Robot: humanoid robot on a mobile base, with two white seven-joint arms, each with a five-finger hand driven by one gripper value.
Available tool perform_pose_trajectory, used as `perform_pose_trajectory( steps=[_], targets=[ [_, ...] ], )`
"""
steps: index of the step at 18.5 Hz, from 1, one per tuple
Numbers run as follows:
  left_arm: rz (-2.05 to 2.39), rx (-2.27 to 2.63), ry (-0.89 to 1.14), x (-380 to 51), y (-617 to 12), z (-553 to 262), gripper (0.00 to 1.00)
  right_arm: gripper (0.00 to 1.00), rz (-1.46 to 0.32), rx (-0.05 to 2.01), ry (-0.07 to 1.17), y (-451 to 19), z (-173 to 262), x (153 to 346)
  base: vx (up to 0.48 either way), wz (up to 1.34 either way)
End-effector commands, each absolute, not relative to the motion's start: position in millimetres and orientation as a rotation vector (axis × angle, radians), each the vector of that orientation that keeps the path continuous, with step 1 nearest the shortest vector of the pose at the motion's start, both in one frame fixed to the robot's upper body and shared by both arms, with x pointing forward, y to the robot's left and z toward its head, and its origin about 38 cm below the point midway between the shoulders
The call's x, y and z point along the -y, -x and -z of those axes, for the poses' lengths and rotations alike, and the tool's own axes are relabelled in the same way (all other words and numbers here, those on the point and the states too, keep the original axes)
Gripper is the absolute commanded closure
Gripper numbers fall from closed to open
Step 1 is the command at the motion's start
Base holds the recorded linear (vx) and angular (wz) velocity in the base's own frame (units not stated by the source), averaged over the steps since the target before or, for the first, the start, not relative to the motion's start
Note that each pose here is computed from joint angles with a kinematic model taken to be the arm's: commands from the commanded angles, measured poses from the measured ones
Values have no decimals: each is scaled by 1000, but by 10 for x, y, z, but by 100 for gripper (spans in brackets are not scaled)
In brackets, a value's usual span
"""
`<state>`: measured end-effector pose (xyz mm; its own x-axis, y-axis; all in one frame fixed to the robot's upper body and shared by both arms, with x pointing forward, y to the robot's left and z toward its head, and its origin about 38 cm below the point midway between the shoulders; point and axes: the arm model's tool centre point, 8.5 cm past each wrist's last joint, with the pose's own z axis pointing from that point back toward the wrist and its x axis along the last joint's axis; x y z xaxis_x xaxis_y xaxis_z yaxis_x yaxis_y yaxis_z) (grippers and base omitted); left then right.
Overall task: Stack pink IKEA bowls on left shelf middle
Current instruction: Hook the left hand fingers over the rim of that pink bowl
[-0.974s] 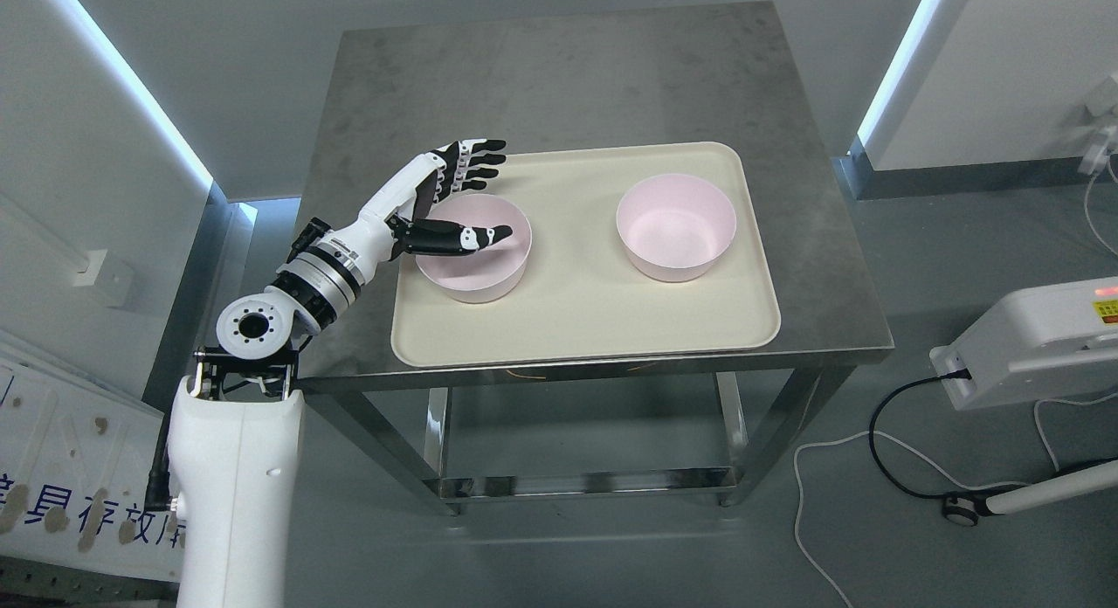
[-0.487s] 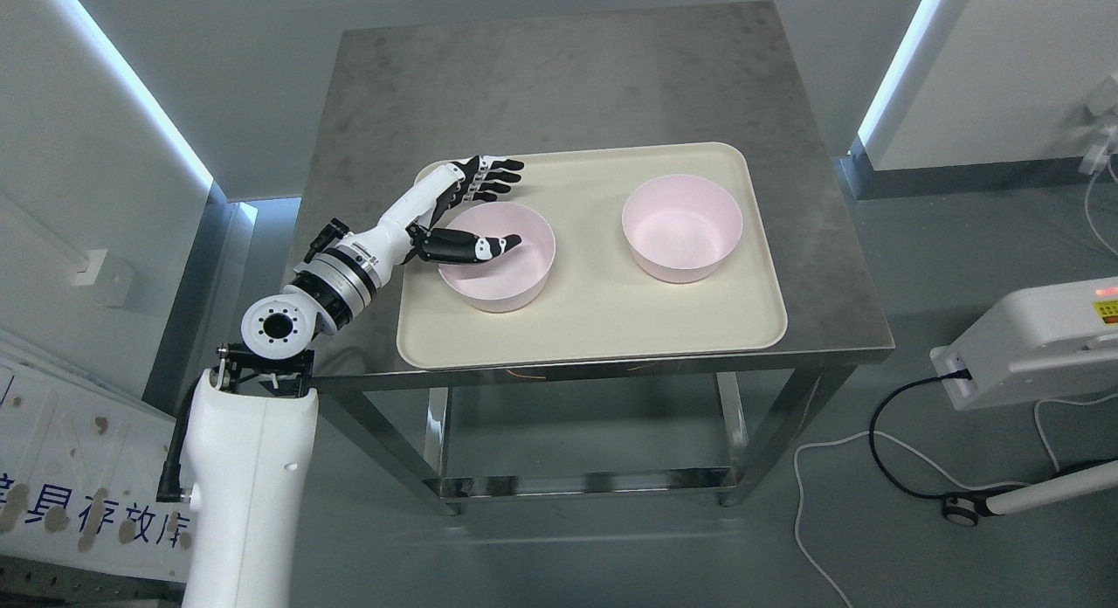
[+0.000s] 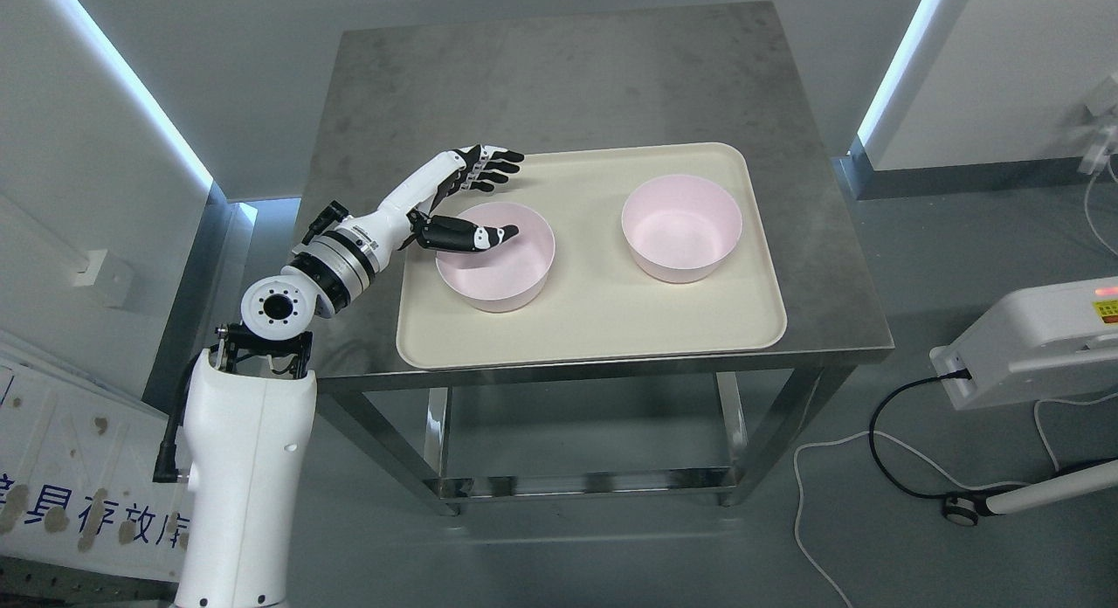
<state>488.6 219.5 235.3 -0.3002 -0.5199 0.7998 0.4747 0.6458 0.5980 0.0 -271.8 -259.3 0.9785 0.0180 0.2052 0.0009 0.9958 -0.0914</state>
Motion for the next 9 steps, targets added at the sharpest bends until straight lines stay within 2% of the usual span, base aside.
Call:
perform_pose_trajectory(
  steps=[1,6,9],
  targets=[
    [978,1551,-79,-2420,-4902,-2290,42,0,-6,225,105,-60,2583,2828,0,0],
    [1021,1579,-82,-2341,-4905,-2336,57,0,-6,225,105,-60,2583,2828,0,0],
    [1118,1565,-129,-2263,-4879,-2275,59,0,-6,225,105,-60,2583,2828,0,0]
  ],
)
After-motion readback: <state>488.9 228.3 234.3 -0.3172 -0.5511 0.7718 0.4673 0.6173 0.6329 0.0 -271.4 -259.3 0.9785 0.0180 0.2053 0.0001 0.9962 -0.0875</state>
